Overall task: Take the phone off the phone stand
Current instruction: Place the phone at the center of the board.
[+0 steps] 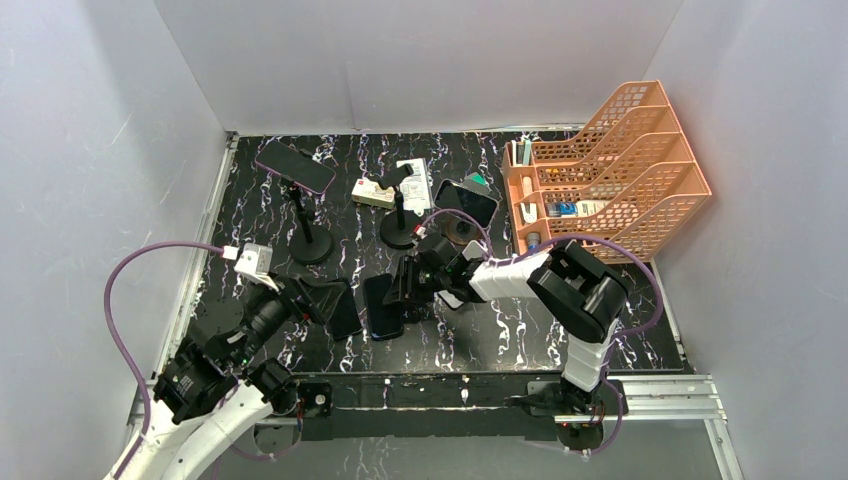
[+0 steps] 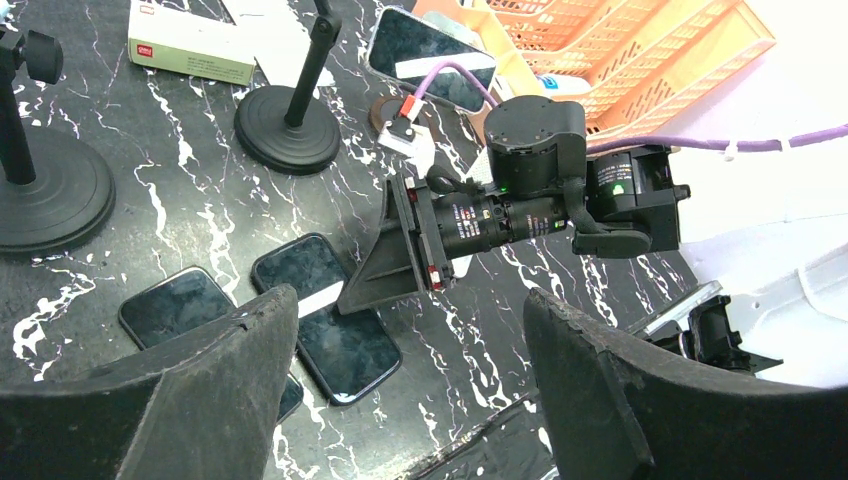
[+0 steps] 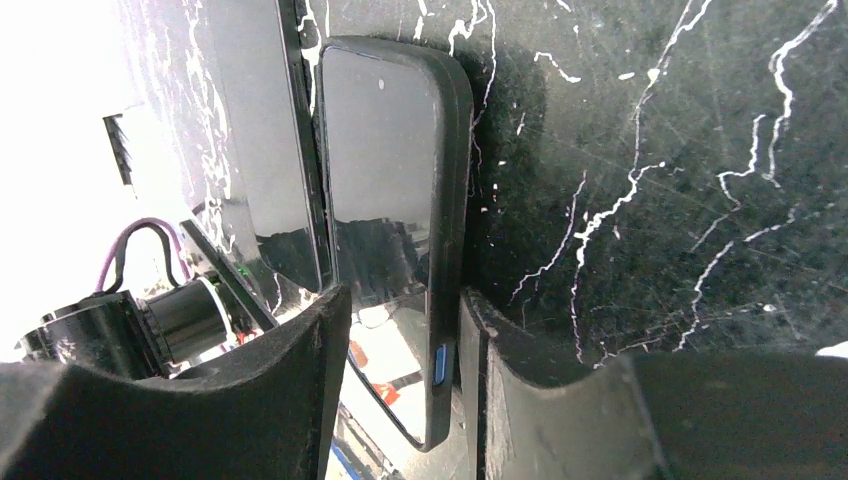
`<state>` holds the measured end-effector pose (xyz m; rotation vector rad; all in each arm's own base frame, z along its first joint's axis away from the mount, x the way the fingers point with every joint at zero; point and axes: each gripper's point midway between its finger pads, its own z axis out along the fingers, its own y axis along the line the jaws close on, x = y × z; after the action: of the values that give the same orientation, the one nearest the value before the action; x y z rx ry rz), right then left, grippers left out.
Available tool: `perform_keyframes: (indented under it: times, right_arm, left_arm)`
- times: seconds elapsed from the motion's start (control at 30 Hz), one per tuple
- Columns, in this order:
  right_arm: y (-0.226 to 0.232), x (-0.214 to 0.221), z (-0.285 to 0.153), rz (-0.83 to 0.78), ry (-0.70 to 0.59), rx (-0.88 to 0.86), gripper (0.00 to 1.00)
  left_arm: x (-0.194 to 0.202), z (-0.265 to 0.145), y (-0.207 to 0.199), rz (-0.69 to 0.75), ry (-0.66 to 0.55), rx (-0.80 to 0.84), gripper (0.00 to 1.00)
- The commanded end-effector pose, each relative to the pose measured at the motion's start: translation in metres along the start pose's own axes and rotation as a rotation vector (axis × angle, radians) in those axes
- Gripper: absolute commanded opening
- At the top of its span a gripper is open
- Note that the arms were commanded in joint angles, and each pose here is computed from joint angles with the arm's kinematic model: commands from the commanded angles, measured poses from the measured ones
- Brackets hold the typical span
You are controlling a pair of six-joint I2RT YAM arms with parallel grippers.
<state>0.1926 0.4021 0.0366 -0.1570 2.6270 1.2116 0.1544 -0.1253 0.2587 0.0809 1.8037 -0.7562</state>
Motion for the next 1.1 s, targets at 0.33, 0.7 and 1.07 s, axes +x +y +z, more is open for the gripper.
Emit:
perform_keyframes:
  times: [0.33,0.7,1.07]
  right_arm:
    - [0.007,0.007,0.004,-0.026,0.016,-0.006,0.38]
    - [0.024,0.01,0.01,-0.034,0.031,-0.047,0.38]
    - [0.051,-0.01,-0.024,-0.126,-0.057,-0.061,0.55]
  left_arm:
    - [0.003,0.001,0.002,0.0,0.003,-0.004,0.8]
    - [0.002,0.001,0.002,0.001,0.002,-0.006,0.79]
    - [0.004,0.001,0.002,0.001,0.007,-0.004,0.8]
